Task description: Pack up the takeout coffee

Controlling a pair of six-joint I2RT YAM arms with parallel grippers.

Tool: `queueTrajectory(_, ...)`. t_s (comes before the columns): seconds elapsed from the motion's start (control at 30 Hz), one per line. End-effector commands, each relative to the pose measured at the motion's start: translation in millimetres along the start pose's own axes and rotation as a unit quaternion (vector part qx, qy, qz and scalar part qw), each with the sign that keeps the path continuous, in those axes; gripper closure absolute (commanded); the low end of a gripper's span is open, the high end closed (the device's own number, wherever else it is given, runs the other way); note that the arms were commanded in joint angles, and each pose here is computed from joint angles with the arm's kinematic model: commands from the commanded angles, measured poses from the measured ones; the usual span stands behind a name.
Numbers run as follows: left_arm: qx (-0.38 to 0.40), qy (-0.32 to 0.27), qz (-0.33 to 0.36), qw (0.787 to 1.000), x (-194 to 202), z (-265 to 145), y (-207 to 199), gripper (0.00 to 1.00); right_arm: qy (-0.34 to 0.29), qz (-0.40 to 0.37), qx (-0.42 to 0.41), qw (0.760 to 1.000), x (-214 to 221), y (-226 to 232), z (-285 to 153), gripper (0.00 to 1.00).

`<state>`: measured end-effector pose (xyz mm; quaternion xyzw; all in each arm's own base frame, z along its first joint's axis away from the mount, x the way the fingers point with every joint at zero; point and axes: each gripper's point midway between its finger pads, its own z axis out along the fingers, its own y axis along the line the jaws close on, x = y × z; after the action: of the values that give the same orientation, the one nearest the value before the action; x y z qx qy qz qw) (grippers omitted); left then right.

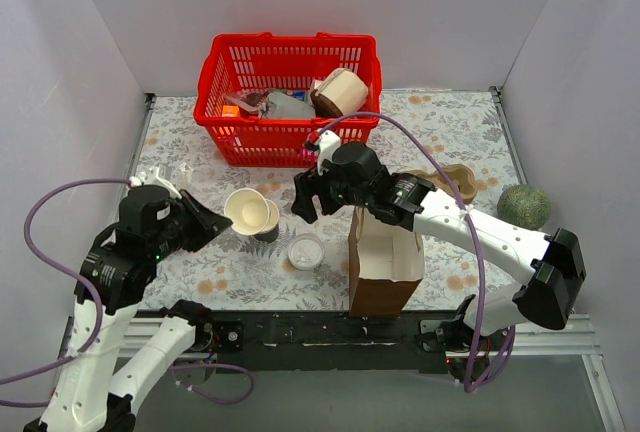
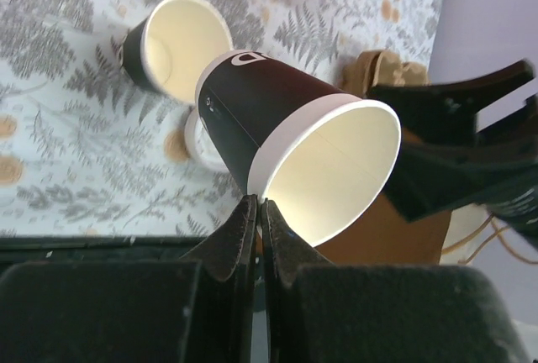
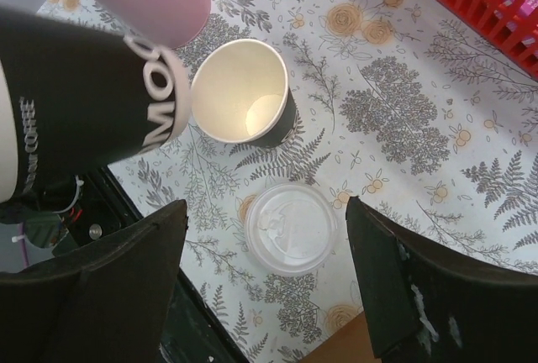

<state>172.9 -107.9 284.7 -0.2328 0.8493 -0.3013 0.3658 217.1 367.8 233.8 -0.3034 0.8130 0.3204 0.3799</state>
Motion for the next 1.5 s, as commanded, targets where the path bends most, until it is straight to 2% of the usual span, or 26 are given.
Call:
queueTrajectory(0.0,-0.058,0.067,-0.016,0.996,40,-18,39,1.00,-0.021,-0.008,0.023,0.999,-12,-9,-7,0.16)
queueTrajectory(0.13,-0.106,0.096,-0.042,0.989,67,-8,74,1.00,-0.026,-0.004,0.027,0.999,-13,-12,-4,0.15)
queueTrajectory(0.23,-0.109,0.098,-0.054,0.988,74,1,83,1.00,-0.024,-0.004,0.019,1.000,-12,-10,-1,0.15)
queueTrajectory(0.37,-0.118,0.115,-0.078,0.983,91,32,100,1.00,-0.020,-0.004,0.008,1.000,-8,-7,6,0.14)
queueTrajectory(0.63,-0.151,0.080,-0.098,0.980,87,61,121,1.00,-0.005,-0.010,-0.009,1.000,1,-4,11,0.14)
queueTrajectory(0.77,-0.155,0.067,-0.092,0.981,82,62,122,1.00,0.026,-0.013,-0.038,0.999,17,5,20,0.16)
queueTrajectory(0.87,-0.187,0.062,-0.080,0.977,81,59,135,1.00,0.059,-0.004,-0.036,0.998,37,8,30,0.16)
queueTrajectory(1.0,-0.208,0.075,-0.070,0.973,86,58,144,0.94,0.089,0.003,-0.019,0.996,52,14,43,0.19)
queueTrajectory(1.2,-0.203,0.073,-0.061,0.975,79,54,136,0.73,0.105,-0.011,0.022,0.994,59,9,47,0.21)
queueTrajectory(1.33,-0.163,0.055,-0.045,0.984,63,46,112,0.57,0.118,-0.027,0.023,0.992,67,10,46,0.22)
queueTrajectory(1.37,-0.153,0.052,-0.043,0.986,60,45,106,0.43,0.119,-0.030,0.019,0.992,68,11,46,0.22)
queueTrajectory(1.43,-0.129,0.044,-0.035,0.990,51,39,91,0.26,0.131,-0.038,0.001,0.991,76,18,47,0.23)
queueTrajectory(1.47,-0.122,0.040,-0.032,0.991,47,37,86,0.02,0.133,-0.041,-0.001,0.990,79,18,49,0.23)
